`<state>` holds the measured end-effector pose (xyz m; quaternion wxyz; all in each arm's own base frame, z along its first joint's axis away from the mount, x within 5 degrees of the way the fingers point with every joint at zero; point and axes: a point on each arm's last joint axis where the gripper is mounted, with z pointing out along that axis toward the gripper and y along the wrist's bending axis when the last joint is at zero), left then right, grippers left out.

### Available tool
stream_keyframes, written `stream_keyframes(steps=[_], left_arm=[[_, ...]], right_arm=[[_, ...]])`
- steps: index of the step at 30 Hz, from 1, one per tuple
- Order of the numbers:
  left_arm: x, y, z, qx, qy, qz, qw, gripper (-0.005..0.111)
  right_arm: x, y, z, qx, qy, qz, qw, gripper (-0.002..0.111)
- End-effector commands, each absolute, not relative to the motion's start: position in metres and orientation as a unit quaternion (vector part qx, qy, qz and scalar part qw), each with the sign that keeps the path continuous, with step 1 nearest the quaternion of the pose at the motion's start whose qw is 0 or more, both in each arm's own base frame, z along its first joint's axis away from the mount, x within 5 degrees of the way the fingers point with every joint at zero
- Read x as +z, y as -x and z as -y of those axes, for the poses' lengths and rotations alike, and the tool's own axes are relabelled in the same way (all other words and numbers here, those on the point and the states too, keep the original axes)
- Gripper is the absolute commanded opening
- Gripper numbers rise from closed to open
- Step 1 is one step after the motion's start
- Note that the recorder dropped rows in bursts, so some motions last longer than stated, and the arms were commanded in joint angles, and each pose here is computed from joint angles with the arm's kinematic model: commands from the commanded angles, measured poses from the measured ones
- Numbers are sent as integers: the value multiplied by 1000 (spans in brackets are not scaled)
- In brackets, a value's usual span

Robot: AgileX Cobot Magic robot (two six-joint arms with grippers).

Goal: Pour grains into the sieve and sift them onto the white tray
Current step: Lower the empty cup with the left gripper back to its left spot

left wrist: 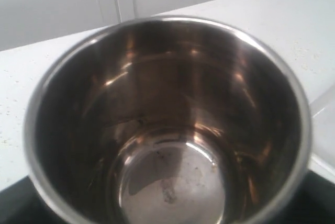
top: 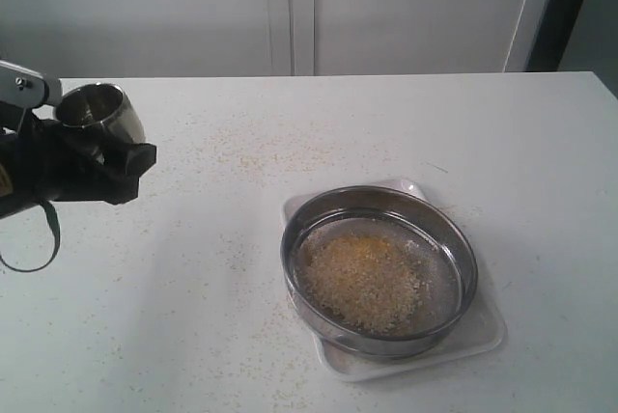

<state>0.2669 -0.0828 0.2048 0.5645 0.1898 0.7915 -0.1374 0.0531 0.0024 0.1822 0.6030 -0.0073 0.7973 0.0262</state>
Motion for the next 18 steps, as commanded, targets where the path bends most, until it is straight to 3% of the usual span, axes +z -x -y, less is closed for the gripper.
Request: stream_keyframes(steps=[1, 18], left_arm=[[197, -257, 84, -156, -204, -786, 562, 0], [162, -220, 93, -182, -342, -775, 500, 0]], right_arm=[[182, -53, -2, 25, 6, -793, 608, 0], [182, -53, -2, 25, 6, -793, 608, 0]])
